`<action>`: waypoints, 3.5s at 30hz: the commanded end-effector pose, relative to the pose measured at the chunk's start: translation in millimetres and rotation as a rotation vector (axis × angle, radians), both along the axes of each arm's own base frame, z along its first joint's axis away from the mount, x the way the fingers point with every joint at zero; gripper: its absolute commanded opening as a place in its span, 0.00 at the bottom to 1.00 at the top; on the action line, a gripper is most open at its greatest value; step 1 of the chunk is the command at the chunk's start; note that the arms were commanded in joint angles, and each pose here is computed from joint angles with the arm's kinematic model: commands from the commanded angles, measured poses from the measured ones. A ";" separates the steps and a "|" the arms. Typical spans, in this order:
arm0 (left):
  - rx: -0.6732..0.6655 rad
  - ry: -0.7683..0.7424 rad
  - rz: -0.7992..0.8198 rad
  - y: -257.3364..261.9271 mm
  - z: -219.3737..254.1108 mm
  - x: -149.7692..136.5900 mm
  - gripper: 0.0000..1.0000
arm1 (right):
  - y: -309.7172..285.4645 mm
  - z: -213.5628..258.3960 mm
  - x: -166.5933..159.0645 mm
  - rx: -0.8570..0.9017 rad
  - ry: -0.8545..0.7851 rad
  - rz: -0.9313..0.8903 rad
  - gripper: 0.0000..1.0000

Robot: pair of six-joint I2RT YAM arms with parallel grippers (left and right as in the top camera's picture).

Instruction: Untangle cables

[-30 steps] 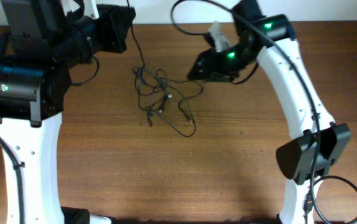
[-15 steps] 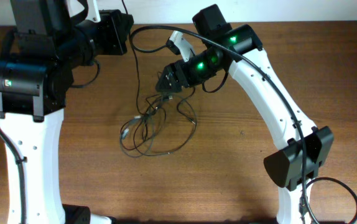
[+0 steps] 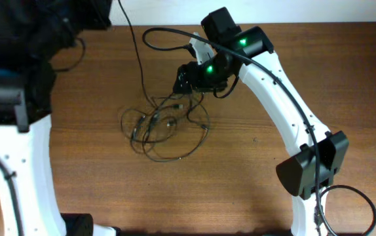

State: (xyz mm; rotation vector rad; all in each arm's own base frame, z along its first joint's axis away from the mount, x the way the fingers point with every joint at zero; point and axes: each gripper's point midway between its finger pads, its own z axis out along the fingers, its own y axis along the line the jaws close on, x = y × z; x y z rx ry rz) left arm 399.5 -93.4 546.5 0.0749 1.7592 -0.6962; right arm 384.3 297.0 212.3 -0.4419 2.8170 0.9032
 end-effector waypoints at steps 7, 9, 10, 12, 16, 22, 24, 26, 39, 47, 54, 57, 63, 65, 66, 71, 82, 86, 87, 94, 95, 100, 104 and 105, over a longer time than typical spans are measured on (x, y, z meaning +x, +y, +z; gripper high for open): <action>-0.053 -0.481 0.010 6.4 150.5 -94.8 0.00 | -25.0 -10.7 20.8 -0.054 0.008 -0.100 0.75; -0.066 -0.557 0.080 17.9 171.8 -111.1 0.00 | -35.3 -11.0 26.5 -0.055 0.012 -0.124 0.75; -0.072 -0.585 0.108 22.8 179.6 -118.3 0.00 | -39.5 -11.2 28.4 -0.057 0.015 -0.133 0.75; -0.083 -0.626 0.145 29.4 190.9 -131.5 0.00 | -49.8 -11.8 32.7 -0.060 0.022 -0.157 0.75; -0.067 -0.490 0.143 28.2 161.5 -121.9 0.00 | -64.3 -12.6 38.7 -0.064 0.031 -0.188 0.75; 0.009 0.081 0.143 24.3 15.5 -48.6 0.00 | -75.4 -15.8 33.8 -0.085 0.053 -0.177 0.75; 0.070 0.245 0.084 12.2 -35.9 -30.3 0.00 | -76.5 -16.6 32.1 -0.093 0.055 -0.169 0.75; 0.131 0.402 0.038 2.1 -86.0 -17.6 0.00 | -76.9 -17.0 31.1 -0.095 0.060 -0.169 0.75; 0.336 0.821 -0.140 -30.1 -250.4 20.4 0.01 | -96.2 -26.4 27.4 -0.202 0.071 -0.200 0.75; 0.418 0.823 -0.039 -10.6 -259.7 30.6 0.21 | -129.6 -28.1 33.7 -0.212 0.110 -0.272 0.75; 0.431 0.817 -0.026 -8.1 -259.8 32.3 0.56 | -161.9 -29.4 38.9 -0.220 0.141 -0.342 0.76; 0.452 0.817 0.000 -2.9 -262.3 35.4 0.65 | -169.4 -29.4 41.2 -0.220 0.141 -0.356 0.76; 0.479 0.864 0.008 -0.3 -283.8 43.8 0.74 | -177.6 -31.3 42.9 -0.251 0.134 -0.371 0.76; 0.499 0.885 -0.010 -1.0 -296.9 47.7 0.75 | -179.4 -32.0 41.9 -0.262 0.136 -0.373 0.76; 0.510 0.893 -0.021 -1.2 -302.9 49.5 0.75 | -181.1 -32.7 41.4 -0.272 0.136 -0.376 0.76; 0.517 0.971 -0.060 -6.1 -340.1 58.2 0.78 | -183.3 -33.4 40.8 -0.284 0.137 -0.378 0.76; 0.488 1.003 -0.307 -36.8 -392.3 65.9 0.80 | -186.0 -34.3 38.6 -0.297 0.147 -0.385 0.76; 0.487 0.973 -0.442 -51.9 -403.1 61.9 0.82 | -186.1 -34.6 36.4 -0.299 0.155 -0.383 0.80; 0.509 0.957 -0.468 -52.2 -404.7 61.1 0.82 | -186.2 -34.6 36.0 -0.300 0.157 -0.383 0.80; 0.680 0.956 -0.410 -25.8 -414.9 64.7 0.85 | -187.1 -35.0 35.3 -0.306 0.159 -0.383 0.80; 0.680 0.954 -0.410 -25.9 -414.8 65.2 0.83 | -188.4 -35.4 34.8 -0.314 0.160 -0.384 0.80; 0.686 1.050 -0.447 -24.8 -420.5 41.5 0.73 | -194.0 -36.9 34.7 -0.346 0.154 -0.391 0.80; 0.686 1.192 -0.436 -19.5 -436.2 17.0 0.63 | -194.0 -36.9 34.7 -0.347 0.153 -0.391 0.80; 0.695 1.253 -0.364 -11.0 -443.2 13.5 0.61 | -194.0 -36.9 34.7 -0.347 0.153 -0.391 0.81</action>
